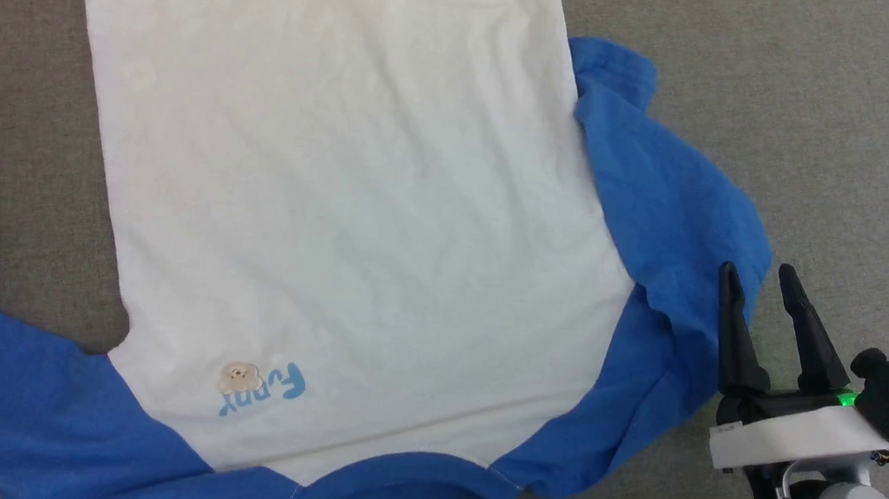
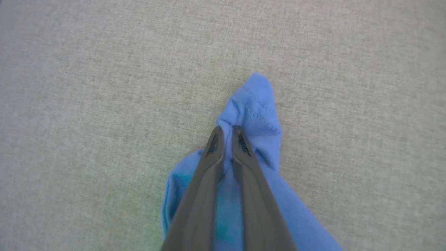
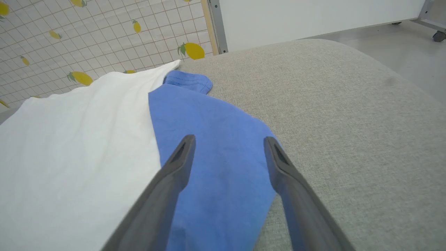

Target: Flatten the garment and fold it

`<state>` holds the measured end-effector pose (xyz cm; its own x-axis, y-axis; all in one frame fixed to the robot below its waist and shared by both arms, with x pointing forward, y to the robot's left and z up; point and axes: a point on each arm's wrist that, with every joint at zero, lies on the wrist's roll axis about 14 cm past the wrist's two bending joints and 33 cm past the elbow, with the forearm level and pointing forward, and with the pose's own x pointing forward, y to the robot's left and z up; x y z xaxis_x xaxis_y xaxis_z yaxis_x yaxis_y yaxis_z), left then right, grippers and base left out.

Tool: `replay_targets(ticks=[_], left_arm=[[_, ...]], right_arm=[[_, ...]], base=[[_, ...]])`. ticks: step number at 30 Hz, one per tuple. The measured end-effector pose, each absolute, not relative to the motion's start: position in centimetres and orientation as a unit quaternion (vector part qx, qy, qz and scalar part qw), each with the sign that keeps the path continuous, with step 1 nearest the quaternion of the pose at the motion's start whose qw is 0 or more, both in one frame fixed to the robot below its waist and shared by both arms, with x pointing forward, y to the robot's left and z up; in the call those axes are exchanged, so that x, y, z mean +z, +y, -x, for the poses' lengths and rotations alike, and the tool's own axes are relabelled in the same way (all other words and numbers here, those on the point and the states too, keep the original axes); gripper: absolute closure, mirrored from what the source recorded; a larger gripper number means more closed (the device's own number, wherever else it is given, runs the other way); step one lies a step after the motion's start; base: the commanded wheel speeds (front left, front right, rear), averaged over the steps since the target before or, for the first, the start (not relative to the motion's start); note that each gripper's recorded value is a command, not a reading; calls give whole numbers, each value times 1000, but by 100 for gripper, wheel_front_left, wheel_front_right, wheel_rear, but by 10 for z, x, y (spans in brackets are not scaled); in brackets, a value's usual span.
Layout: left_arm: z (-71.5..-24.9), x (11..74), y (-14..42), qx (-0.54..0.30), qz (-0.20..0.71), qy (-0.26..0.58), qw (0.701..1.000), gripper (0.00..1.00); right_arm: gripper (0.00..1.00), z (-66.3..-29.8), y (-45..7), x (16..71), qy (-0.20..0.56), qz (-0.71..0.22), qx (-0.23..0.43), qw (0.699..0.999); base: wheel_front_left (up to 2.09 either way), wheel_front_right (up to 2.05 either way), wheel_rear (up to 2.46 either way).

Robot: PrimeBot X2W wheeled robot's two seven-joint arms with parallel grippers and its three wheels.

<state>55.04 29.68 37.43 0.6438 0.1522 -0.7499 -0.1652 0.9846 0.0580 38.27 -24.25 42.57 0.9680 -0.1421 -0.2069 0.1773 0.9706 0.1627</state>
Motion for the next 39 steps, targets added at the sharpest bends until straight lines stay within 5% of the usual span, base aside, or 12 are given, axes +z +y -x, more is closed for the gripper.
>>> replay_targets(ticks=[19, 32, 39], left_arm=[[-476, 501, 316, 91, 33, 207, 974, 100], [-433, 581, 160, -111, 52, 94, 988, 100], [-420, 555, 60, -217, 84, 136, 963, 100]], right_arm=[[0, -366, -231, 472, 42, -112, -58, 991], [0, -367, -204, 503, 8, -121, -7, 993], [0, -366, -200, 509, 5, -123, 0, 992]], base=[[0, 0, 0], [0, 0, 0], [0, 0, 0]])
